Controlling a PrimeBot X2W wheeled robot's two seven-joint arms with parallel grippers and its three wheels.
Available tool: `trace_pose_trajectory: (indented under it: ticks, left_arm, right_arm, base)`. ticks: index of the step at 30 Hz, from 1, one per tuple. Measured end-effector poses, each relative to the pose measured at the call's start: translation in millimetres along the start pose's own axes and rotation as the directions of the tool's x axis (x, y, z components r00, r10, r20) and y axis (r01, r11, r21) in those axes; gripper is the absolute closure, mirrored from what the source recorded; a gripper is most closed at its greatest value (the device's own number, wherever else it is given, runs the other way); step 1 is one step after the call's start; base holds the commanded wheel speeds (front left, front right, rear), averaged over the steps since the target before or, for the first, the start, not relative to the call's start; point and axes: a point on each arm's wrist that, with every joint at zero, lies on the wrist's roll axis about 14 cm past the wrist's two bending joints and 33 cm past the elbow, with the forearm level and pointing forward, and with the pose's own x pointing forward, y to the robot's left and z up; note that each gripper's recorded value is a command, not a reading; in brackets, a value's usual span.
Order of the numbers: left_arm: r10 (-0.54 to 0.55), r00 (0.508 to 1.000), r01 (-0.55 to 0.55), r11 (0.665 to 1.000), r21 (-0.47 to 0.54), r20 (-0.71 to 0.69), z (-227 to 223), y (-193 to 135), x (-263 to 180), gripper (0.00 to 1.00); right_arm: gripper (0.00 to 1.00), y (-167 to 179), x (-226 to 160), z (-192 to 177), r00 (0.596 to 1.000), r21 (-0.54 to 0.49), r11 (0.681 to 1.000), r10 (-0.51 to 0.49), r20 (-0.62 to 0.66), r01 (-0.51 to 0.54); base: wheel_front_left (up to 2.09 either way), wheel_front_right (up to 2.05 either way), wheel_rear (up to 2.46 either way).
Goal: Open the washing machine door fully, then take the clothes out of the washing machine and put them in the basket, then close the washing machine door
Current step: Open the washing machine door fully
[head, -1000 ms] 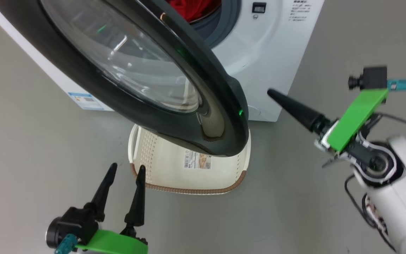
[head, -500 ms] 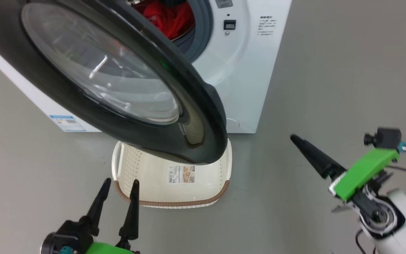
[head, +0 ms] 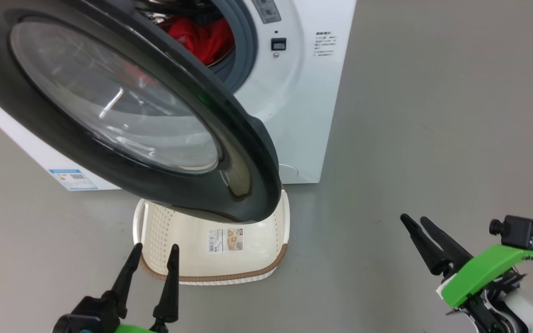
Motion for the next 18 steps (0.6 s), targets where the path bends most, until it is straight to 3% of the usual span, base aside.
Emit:
trace_pose_trajectory:
  ticks: [7,14,18]
  left_arm:
    - [-0.015,1.0,0.015,1.0,-0.003,-0.01,-3,-5,1,0.0]
    - [-0.021,1.0,0.021,1.0,-0.004,-0.009,-3,-7,3,0.0]
    - [-0.023,1.0,0.023,1.0,0.002,-0.01,-4,-7,4,0.0]
  right_arm:
    - [0.0,-16,-14,3,0.998,-0.137,0.99,-0.028,0.059,0.036]
    - [0.0,-22,-21,40,0.981,-0.265,0.96,-0.039,0.19,0.089]
    - [0.0,-34,-36,33,0.973,-0.311,0.939,-0.078,0.216,0.145]
  base:
    - [0.0,0.0,0.0]
    - [0.0,0.0,0.0]
    - [0.0,0.0,0.0]
